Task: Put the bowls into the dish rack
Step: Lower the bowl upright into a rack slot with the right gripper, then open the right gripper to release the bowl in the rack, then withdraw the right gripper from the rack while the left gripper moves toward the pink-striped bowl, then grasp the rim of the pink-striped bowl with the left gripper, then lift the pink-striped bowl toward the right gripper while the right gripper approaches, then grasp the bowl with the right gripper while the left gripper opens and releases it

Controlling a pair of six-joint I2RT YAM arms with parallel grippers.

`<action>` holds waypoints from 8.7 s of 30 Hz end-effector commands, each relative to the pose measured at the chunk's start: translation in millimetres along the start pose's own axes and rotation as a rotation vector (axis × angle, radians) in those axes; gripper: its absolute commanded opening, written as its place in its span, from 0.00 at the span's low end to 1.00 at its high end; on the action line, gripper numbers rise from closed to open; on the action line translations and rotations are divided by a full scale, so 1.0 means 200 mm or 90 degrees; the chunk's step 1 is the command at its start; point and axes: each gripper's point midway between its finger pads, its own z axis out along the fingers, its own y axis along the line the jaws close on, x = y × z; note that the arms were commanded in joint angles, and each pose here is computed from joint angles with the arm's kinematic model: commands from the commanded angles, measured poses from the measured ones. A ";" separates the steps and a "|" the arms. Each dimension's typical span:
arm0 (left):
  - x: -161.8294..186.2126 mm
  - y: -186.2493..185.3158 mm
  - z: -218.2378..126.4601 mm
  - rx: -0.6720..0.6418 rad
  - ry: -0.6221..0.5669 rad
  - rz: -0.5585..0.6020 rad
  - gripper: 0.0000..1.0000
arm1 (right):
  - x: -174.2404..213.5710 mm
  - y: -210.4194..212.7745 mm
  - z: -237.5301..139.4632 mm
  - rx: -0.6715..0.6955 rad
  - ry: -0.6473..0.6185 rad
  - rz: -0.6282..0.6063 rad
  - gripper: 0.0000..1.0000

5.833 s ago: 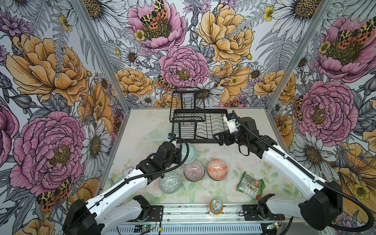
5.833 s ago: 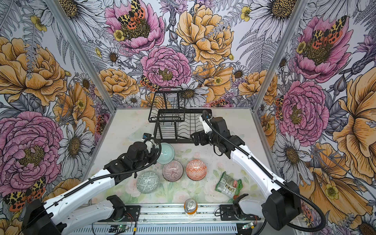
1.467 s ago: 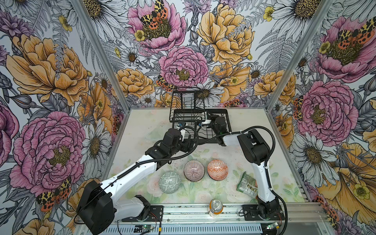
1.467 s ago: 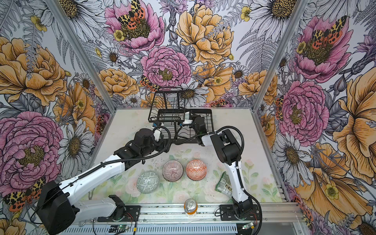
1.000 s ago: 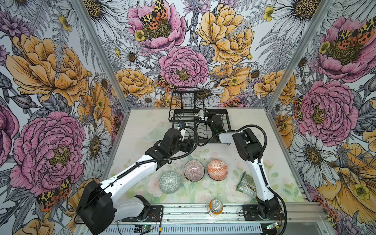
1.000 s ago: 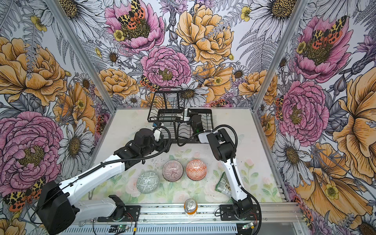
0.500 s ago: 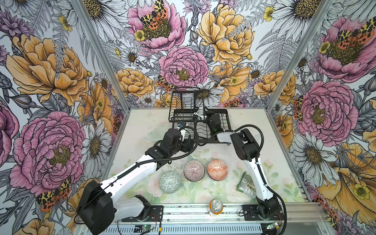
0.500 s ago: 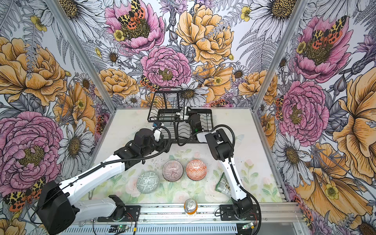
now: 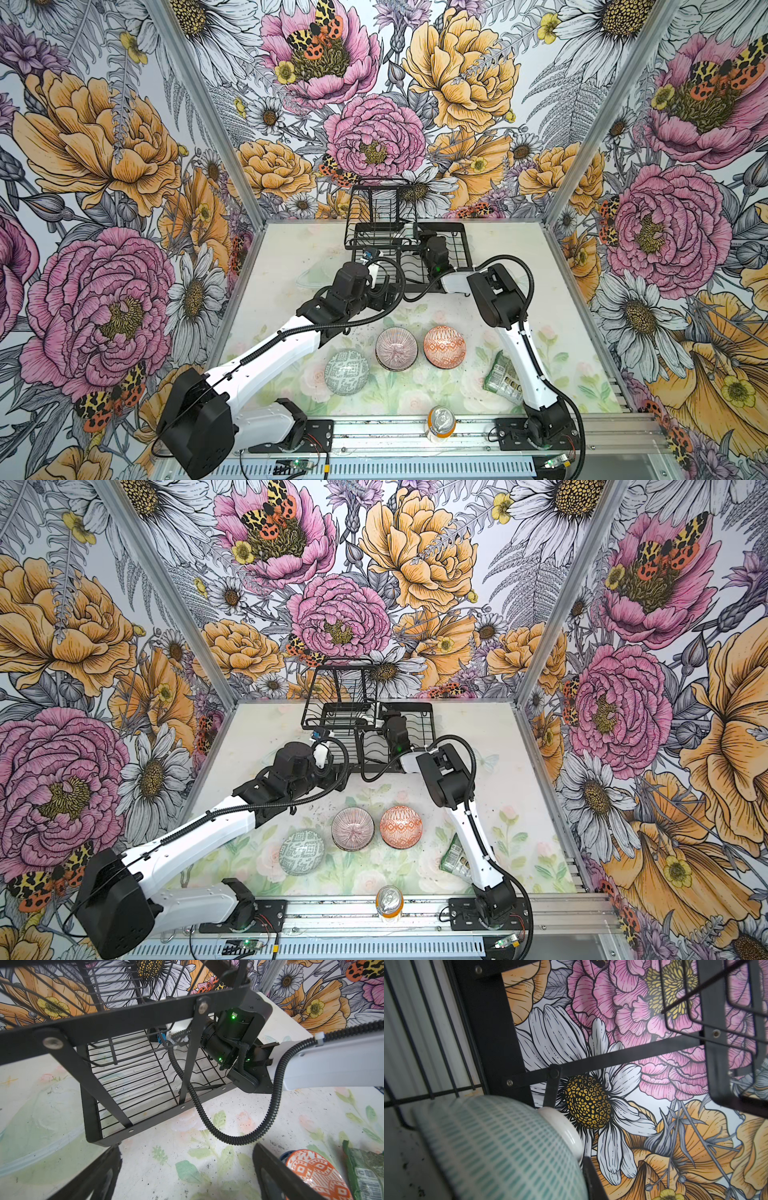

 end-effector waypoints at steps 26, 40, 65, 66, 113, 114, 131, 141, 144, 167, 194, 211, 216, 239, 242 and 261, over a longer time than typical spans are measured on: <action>-0.01 0.00 -0.01 0.015 -0.016 -0.013 0.99 | -0.06 -0.10 -0.01 0.026 -0.012 0.017 0.32; 0.00 0.02 -0.05 0.003 -0.023 -0.009 0.99 | -0.06 -0.25 -0.12 0.034 -0.010 0.020 0.99; 0.00 0.12 -0.15 -0.037 -0.037 -0.008 0.99 | 0.14 -0.36 -0.65 -0.041 0.050 0.146 0.99; 0.01 0.12 -0.15 -0.038 -0.036 -0.009 0.99 | 0.14 -0.39 -0.68 -0.038 0.050 0.160 1.00; 0.59 -0.01 -0.18 -0.021 0.239 -0.044 0.99 | 0.09 -0.41 -1.54 -0.327 0.430 0.821 1.00; 0.61 -0.02 -0.18 -0.015 0.243 -0.049 0.99 | 0.09 -0.41 -1.54 -0.328 0.429 0.821 0.99; 0.74 -0.17 -0.25 0.063 0.284 -0.097 0.90 | 0.08 -0.42 -1.47 -0.338 0.419 0.808 1.00; 0.79 -0.18 -0.19 0.042 0.320 -0.089 0.47 | 0.09 -0.39 -1.47 -0.344 0.431 0.807 0.99; 0.79 -0.18 -0.17 0.038 0.325 -0.087 0.38 | 0.09 -0.39 -1.47 -0.344 0.428 0.808 1.00; 0.74 -0.17 -0.14 0.014 0.329 -0.068 0.00 | 0.10 -0.38 -1.47 -0.348 0.428 0.806 1.00; 0.02 -0.13 -0.17 0.002 -0.063 -0.133 0.00 | -0.10 -0.57 -1.55 -0.402 0.283 0.877 0.99; -0.26 -0.19 -0.07 0.004 -0.194 -0.120 0.00 | -0.42 -0.66 -1.57 -0.429 0.091 1.018 0.99; -0.29 -0.22 -0.05 0.019 -0.200 -0.125 0.00 | -0.43 -0.58 -1.51 -0.426 0.122 1.027 0.96; -0.26 -0.37 -0.03 0.097 -0.192 -0.125 0.00 | -0.48 -0.45 -1.38 -0.434 0.140 1.057 0.26; -0.24 -0.38 -0.03 0.099 -0.188 -0.122 0.00 | -0.47 -0.46 -1.38 -0.433 0.141 1.051 0.14; -0.18 -0.43 -0.01 0.119 -0.149 -0.076 0.00 | -0.44 -0.46 -1.41 -0.420 0.144 1.024 0.00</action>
